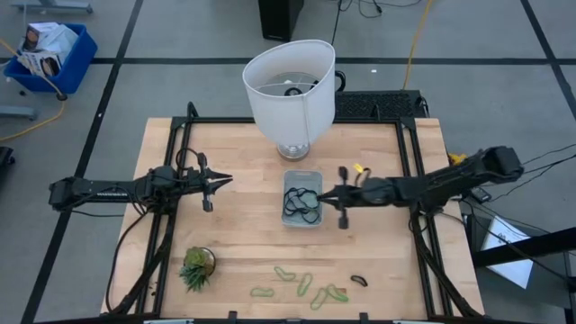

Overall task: Pick and place rubber bands into bin
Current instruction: Put the green rubber band into the gray bin

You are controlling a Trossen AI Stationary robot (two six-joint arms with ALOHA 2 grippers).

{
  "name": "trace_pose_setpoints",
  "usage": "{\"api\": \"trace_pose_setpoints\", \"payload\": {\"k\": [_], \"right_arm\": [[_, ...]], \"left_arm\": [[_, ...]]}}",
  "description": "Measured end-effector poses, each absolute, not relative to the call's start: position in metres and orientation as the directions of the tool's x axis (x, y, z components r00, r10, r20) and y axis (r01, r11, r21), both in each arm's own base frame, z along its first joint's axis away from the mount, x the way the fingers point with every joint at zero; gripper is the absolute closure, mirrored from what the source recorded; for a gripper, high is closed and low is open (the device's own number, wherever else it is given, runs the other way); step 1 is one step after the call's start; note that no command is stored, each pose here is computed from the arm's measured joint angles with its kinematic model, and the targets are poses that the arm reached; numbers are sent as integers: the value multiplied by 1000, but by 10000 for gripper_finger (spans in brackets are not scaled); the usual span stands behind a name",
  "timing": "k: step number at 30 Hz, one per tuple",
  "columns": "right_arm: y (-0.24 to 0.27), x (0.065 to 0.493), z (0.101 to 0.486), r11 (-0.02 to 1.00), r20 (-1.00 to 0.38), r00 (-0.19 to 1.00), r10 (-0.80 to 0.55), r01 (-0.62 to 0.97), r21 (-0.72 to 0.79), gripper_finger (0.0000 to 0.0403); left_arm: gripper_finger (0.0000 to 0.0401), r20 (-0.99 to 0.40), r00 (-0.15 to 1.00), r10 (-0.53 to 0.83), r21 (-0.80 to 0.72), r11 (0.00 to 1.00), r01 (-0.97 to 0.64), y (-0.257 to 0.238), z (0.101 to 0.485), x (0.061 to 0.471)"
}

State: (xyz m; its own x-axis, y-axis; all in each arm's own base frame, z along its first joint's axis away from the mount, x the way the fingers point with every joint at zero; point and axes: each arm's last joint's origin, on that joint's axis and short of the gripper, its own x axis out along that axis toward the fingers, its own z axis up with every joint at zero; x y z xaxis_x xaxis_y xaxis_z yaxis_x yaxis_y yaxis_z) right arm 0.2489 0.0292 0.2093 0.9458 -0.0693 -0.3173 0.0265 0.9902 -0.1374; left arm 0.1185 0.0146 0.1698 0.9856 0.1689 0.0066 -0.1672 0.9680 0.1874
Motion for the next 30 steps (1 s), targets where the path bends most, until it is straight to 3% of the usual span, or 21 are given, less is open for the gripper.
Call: {"api": "trace_pose_setpoints", "payload": {"k": [11,21,25,30], "right_arm": [[7,287,175,996,-564,821,-93,72,-58,403],[1,293,163,995,-594,799,-92,96,-25,400],[1,293,164,994,-593,799,-94,106,-14,365],[1,292,164,994,-595,798,-95,112,-8,287]], "left_arm": [[352,5,986,169,186,968,-167,15,170,119],[352,4,986,169,184,969,-166,15,170,119],[352,5,986,168,184,969,-166,15,170,119],[352,5,986,168,184,969,-166,15,170,119]]}}
